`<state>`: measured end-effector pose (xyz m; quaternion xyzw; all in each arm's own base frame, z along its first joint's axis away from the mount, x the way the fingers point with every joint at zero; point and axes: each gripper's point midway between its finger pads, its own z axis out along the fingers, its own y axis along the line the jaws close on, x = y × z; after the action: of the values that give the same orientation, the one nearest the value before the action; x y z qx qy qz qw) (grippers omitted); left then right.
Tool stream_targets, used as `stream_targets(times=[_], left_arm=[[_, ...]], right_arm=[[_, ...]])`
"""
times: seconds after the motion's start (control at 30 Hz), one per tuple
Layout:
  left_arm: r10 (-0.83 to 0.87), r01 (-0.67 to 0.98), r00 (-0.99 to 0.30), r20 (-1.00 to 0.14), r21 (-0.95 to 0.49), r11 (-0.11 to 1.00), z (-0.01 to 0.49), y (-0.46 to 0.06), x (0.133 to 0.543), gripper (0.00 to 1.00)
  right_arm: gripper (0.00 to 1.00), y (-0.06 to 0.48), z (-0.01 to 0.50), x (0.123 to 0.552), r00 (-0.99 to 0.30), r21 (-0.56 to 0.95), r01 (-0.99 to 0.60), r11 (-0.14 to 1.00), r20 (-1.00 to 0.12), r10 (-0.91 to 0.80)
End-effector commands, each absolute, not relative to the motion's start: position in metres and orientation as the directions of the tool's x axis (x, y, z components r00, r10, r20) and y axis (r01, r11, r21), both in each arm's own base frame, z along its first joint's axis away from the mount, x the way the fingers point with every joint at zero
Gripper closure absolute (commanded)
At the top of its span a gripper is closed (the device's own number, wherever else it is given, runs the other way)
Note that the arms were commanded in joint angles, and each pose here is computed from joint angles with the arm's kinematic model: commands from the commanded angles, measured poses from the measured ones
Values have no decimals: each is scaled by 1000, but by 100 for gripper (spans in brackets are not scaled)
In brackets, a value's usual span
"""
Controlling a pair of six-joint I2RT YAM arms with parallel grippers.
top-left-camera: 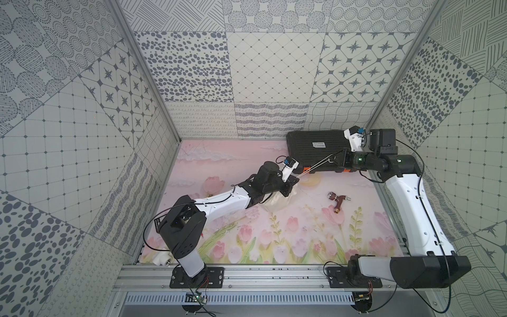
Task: Close the soil bag
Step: Frap the soil bag at the center of the board.
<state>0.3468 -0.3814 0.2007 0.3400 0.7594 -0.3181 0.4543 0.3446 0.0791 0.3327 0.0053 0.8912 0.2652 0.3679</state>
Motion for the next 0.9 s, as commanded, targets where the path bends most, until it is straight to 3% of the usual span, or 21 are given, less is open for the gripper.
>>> stream_targets(times=[0.0, 0.47, 0.87], left_arm=[[531, 561, -818, -221, -99, 822, 35, -230, 259, 94], [560, 563, -826, -55, -63, 824, 25, -214, 235, 84], [510, 511, -859, 37, 33, 859, 23, -184, 231, 84]], right_arm=[[100, -20, 508, 365, -71, 284, -75, 956, -958, 279], [100, -49, 517, 367, -37, 320, -14, 947, -947, 319], [100, -69, 517, 364, -23, 329, 30, 944, -944, 329]])
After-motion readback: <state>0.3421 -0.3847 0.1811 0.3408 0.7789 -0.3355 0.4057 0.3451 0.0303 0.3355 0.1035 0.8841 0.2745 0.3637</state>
